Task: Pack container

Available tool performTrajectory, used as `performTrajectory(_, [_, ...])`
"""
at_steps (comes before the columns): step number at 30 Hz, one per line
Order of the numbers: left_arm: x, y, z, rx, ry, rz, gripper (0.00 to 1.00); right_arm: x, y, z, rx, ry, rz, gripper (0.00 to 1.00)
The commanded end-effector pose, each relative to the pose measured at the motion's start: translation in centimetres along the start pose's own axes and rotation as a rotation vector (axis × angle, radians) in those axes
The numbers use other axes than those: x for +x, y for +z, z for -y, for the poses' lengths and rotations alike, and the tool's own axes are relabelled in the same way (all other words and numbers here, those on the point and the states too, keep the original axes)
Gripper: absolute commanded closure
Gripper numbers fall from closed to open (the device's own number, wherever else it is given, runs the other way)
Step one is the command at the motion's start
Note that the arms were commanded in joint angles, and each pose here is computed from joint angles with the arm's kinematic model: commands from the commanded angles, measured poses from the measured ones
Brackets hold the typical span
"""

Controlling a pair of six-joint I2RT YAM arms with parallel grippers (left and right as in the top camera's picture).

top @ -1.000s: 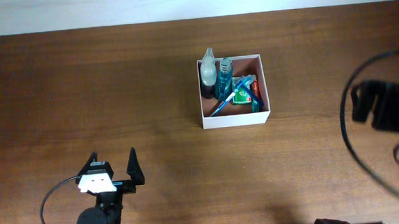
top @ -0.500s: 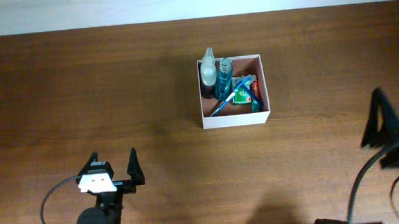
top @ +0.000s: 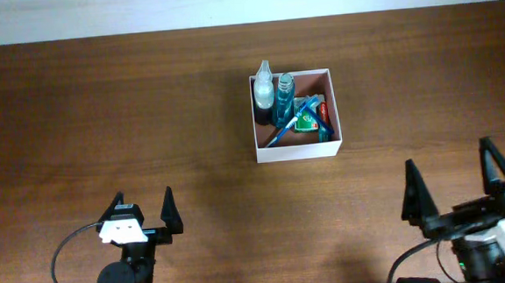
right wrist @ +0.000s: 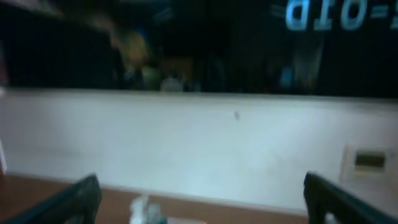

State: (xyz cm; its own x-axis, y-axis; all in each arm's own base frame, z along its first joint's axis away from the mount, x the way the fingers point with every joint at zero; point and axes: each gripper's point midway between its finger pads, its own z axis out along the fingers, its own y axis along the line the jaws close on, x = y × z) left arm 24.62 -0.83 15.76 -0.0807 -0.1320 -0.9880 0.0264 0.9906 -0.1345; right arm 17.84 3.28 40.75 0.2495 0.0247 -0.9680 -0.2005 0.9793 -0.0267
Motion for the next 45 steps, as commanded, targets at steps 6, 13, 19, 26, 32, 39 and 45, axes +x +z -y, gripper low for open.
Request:
performTrajectory(6, [0.1, 0.0, 0.2, 0.014, 0.016, -0.002, 0.01, 5.1, -0.7, -0.9, -0.058, -0.019, 0.082, 0.01])
performTrajectory(13, [0.1, 0.0, 0.2, 0.014, 0.016, -0.002, 0.01, 8.1, 0.1, -0.4, -0.050, -0.029, 0.115, 0.01])
performTrajectory(19, [0.1, 0.0, 0.2, 0.014, 0.016, -0.002, 0.00, 10.2, 0.5, 1.4, 0.045, -0.016, 0.093, 0.01])
performTrajectory(26, [0.1, 0.0, 0.2, 0.014, 0.016, -0.002, 0.01, 12.0, 0.6, 2.6, 0.107, -0.037, 0.058, 0.01])
performTrajectory(32, [0.1, 0.0, 0.2, 0.014, 0.016, -0.002, 0.01, 12.8, 0.7, 2.6, 0.109, -0.106, 0.037, 0.01])
performTrajectory(39, [0.1, 0.0, 0.2, 0.014, 0.016, -0.002, 0.01, 14.1, 0.8, 2.6, 0.104, -0.102, 0.020, 0.01])
performTrajectory(45, [0.1, 0.0, 0.2, 0.014, 0.015, -0.002, 0.00, 14.4, 0.8, 2.7, 0.104, -0.101, 0.014, 0.01])
